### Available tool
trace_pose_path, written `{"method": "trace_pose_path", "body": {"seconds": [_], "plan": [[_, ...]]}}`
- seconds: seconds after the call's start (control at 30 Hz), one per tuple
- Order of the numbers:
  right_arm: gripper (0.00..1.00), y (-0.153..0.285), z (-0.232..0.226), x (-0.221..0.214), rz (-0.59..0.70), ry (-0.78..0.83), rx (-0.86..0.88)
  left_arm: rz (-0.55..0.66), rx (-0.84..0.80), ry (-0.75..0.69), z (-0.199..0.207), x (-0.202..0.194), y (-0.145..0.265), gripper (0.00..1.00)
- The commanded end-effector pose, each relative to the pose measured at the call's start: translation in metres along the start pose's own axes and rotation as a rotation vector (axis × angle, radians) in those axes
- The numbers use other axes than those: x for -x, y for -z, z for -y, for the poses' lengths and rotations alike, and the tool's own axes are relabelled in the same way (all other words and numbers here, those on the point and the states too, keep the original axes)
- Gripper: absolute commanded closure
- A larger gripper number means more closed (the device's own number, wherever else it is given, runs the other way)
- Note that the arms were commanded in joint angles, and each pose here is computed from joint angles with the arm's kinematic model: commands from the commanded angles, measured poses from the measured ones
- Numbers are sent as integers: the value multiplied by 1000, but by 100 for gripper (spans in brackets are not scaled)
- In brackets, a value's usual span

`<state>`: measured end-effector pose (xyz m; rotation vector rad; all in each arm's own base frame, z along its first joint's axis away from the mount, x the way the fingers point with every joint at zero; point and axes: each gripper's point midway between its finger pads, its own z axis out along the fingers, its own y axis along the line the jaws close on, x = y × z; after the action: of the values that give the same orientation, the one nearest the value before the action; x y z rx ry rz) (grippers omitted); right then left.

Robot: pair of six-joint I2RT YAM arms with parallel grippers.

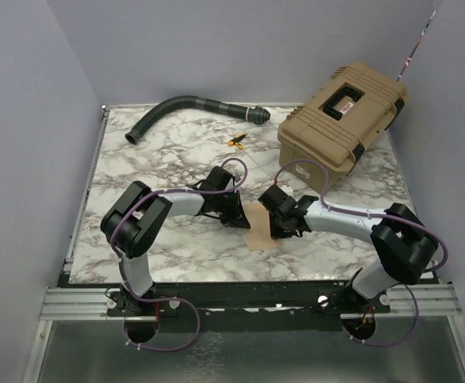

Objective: Place the letter into the envelope and seal it

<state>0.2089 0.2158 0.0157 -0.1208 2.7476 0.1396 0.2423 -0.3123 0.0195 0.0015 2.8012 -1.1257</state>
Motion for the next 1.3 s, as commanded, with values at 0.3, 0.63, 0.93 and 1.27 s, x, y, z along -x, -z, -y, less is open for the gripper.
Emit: {"method": "trace_pose_path", "body": {"seconds": [0.3,0.63,0.93,1.27], "plan": [[83,62,-14,49,133,-26,88,102,60,-113,10,34,16,95],[53,81,21,126,389,-26,-21,306,-10,-197,58,88,67,49],[47,28,55,136,226,322,-114,590,133,-173,34,132,132,8],[49,-10,66,134,65,476,-65,634,178,-153,16,146,158,1]]}}
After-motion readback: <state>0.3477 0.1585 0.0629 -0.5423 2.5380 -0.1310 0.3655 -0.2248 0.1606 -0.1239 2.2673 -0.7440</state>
